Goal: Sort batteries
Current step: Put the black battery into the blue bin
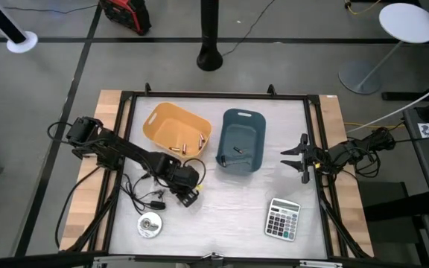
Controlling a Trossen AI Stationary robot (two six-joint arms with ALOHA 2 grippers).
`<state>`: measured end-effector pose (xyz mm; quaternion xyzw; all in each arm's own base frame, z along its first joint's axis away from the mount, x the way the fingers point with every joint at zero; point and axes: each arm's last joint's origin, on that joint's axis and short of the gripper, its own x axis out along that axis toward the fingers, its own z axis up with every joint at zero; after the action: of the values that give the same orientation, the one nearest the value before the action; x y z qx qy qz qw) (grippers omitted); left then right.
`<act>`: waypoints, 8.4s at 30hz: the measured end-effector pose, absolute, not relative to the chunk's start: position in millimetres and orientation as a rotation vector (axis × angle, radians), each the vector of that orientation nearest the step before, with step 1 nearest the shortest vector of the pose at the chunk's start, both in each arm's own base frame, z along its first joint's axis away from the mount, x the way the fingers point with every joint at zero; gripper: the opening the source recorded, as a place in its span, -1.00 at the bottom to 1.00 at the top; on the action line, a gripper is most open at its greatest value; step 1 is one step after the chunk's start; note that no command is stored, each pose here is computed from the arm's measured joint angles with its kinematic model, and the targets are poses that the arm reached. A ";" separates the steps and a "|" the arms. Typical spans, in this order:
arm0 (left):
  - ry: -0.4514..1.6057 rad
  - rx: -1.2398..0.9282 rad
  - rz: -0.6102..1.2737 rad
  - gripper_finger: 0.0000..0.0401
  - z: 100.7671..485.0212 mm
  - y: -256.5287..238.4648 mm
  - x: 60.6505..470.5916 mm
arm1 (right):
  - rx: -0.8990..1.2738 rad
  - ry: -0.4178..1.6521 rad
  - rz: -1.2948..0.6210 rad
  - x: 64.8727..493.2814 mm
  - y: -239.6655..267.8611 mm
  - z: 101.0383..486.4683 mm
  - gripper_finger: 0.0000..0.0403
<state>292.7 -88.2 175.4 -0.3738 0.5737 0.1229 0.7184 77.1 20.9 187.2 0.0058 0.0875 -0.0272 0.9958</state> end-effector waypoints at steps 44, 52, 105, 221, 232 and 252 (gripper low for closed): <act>0.709 -0.289 -0.085 -0.23 283.5 15.5 349.7 | 0.012 0.175 -0.054 77.1 20.9 187.4 -0.28; 1.468 -0.531 0.120 -0.23 248.3 -29.5 285.4 | 0.012 0.175 -0.055 77.1 20.9 187.2 -0.28; 1.622 -0.806 0.742 -0.47 147.7 -57.3 223.8 | 0.012 0.175 -0.054 77.1 20.9 187.2 -0.28; 0.694 -1.285 0.227 -0.77 206.1 -40.9 230.0 | 0.009 0.181 -0.055 76.9 20.8 186.7 -0.28; 0.036 -0.891 0.142 -0.78 254.3 -13.4 251.9 | 0.009 0.181 -0.054 76.9 20.8 186.7 -0.28; 0.163 -0.267 0.254 -0.71 233.7 16.0 311.5 | 0.008 0.182 -0.055 77.0 20.8 186.7 -0.28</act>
<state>311.5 16.0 233.7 -0.1324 0.0811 0.1259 0.9798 77.0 20.8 186.7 0.0042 0.0908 -0.0273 0.9955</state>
